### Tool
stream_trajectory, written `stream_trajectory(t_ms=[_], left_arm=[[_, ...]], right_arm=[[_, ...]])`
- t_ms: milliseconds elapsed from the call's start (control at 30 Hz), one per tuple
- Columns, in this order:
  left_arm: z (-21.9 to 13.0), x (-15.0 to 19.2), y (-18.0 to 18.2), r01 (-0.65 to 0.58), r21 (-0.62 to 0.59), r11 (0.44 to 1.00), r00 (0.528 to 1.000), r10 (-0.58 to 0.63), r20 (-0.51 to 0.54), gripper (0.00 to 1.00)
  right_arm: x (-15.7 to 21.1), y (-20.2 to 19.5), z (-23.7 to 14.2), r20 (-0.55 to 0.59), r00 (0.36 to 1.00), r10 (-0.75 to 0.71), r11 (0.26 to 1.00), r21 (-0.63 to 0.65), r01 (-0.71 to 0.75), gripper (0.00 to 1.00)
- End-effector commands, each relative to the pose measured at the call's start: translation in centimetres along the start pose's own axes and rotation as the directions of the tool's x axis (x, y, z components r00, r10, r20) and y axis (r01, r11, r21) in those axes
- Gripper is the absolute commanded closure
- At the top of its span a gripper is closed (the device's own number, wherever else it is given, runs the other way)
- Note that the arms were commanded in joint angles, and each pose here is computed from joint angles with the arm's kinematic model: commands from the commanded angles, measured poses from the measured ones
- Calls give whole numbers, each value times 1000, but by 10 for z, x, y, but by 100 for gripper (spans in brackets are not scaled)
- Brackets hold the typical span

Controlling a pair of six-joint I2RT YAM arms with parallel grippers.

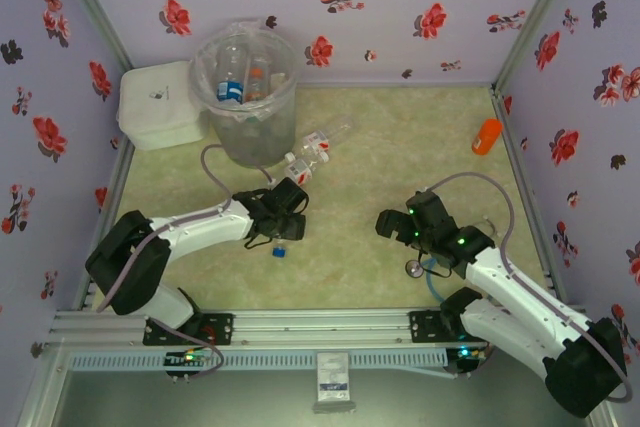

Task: Put the plastic bottles in the bin

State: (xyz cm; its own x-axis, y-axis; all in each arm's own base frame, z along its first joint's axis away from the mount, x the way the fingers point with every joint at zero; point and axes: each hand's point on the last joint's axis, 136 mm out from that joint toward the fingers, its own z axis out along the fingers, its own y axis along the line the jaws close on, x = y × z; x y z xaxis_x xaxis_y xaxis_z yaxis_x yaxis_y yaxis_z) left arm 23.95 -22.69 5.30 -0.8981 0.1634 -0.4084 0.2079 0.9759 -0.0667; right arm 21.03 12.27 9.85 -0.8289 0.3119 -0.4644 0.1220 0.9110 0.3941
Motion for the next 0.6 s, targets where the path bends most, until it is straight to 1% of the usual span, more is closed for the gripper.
stream_trajectory(t_ms=[0,67,200,367,433,567], left_arm=[[-3,-10,-4,30,13,999,999,-30,18,35],[-6,-9,-4,34,14,999,999,-34,10,38],[-17,-11,-3,41,21,999,999,-41,21,48],[-38,-14,-3,40,34,999,998,-41,37,50],[-52,-17,-3,41,51,998,997,-44,55,54],[-85,-27,-3,34,85,996,995,-42,96,57]], right_arm=[[-2,0,1,6,1000,12,1000,-3,-12,0],[-1,-2,0,9,1000,11,1000,2,-11,0],[0,-6,-1,19,1000,8,1000,12,-8,0],[-1,-3,-1,11,1000,4,1000,2,-4,1],[-2,-2,-3,10,1000,-6,1000,4,5,1],[-5,-5,-7,24,1000,-15,1000,21,14,0]])
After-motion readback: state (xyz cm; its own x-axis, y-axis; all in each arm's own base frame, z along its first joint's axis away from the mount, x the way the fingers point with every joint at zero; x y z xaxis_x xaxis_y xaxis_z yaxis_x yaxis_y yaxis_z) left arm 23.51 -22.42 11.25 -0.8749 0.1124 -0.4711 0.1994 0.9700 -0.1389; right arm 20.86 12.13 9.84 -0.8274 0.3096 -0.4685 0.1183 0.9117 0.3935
